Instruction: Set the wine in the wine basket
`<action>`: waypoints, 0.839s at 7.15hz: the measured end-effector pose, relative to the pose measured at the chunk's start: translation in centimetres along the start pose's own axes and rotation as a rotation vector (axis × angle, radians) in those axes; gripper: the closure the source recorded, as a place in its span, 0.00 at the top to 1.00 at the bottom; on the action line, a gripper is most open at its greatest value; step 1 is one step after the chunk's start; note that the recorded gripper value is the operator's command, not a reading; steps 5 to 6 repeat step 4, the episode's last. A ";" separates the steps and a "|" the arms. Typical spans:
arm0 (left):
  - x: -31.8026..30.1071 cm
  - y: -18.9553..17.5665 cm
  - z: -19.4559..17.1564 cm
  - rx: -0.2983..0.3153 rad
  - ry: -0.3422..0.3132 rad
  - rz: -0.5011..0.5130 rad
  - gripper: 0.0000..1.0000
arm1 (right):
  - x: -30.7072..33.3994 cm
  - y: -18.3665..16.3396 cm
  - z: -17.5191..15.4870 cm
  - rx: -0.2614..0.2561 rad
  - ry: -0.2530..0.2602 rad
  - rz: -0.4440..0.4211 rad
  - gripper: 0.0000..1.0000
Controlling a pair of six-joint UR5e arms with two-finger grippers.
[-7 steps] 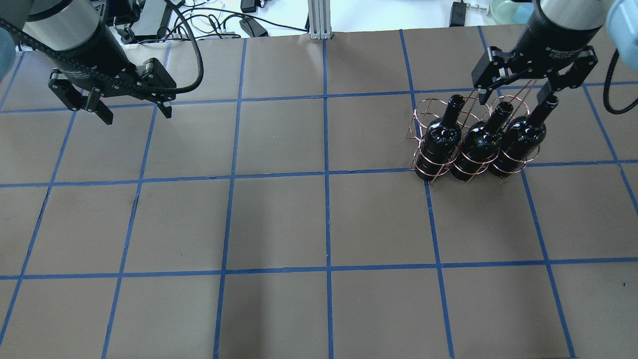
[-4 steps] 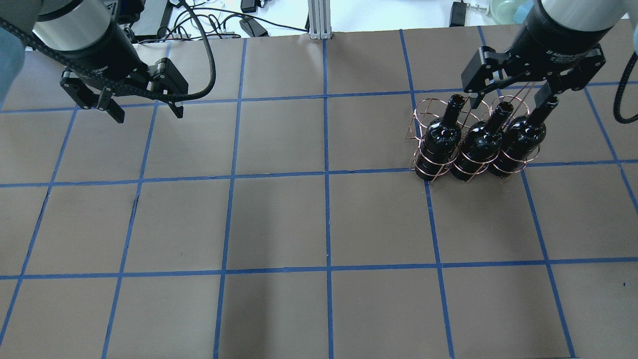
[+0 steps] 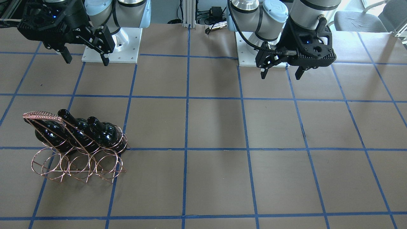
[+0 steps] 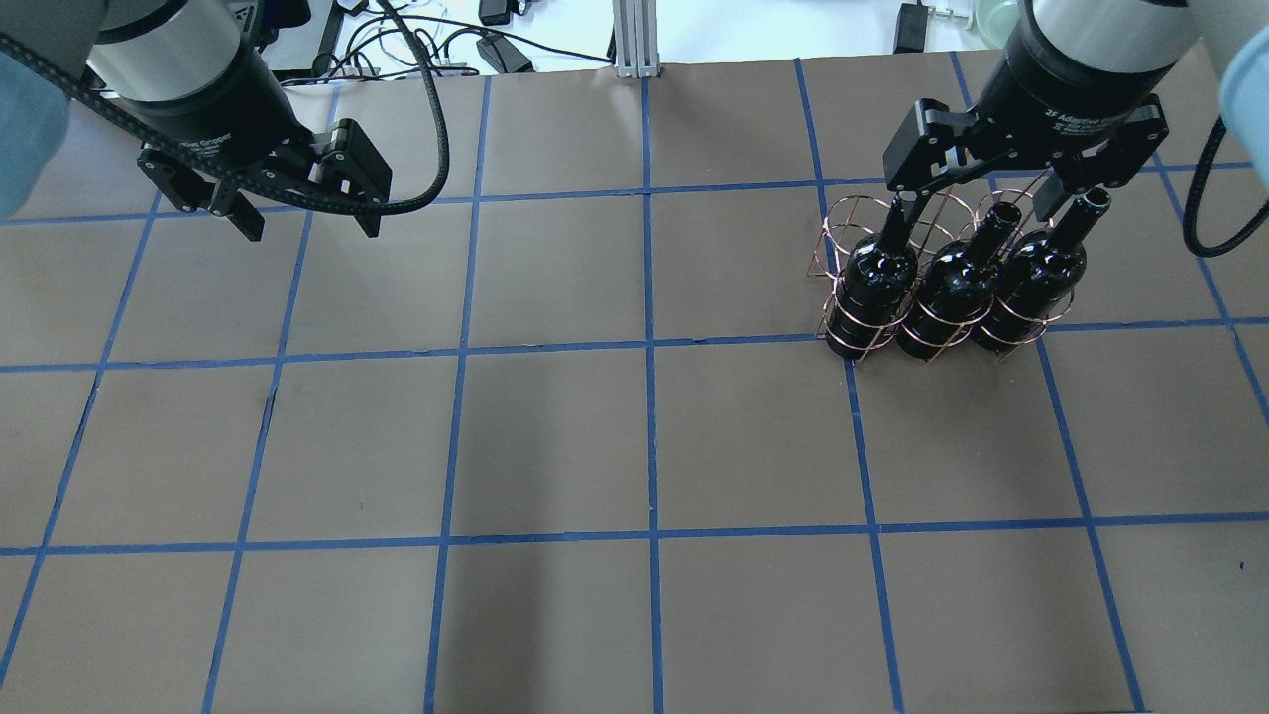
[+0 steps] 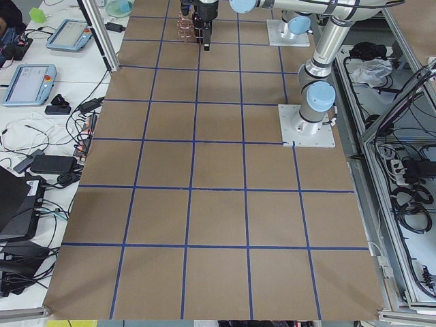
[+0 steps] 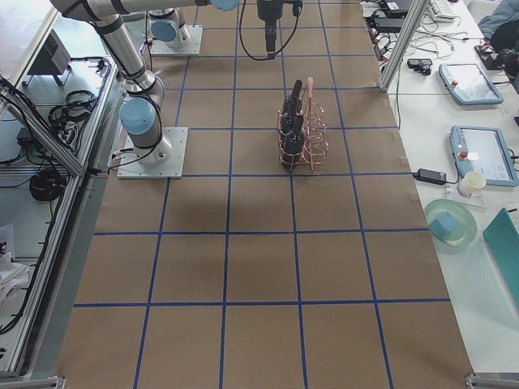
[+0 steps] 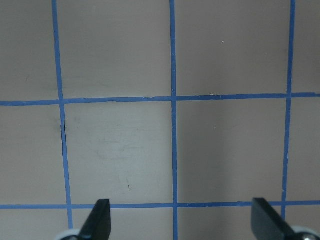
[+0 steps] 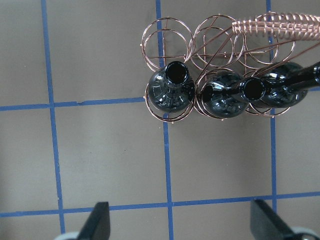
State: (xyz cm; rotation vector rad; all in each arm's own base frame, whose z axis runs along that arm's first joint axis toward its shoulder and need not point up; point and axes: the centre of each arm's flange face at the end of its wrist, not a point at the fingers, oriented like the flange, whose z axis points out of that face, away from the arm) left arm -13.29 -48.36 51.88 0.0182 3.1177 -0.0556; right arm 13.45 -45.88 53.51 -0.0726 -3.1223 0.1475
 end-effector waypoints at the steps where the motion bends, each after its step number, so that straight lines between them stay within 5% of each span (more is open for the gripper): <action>1: 0.0 0.0 0.0 -0.001 0.000 0.002 1.00 | -0.1 -0.2 -0.1 0.012 -0.004 -0.002 1.00; 6: -0.1 0.0 0.1 -0.003 0.000 0.002 1.00 | -0.2 -0.3 0.0 0.016 -0.008 -0.012 1.00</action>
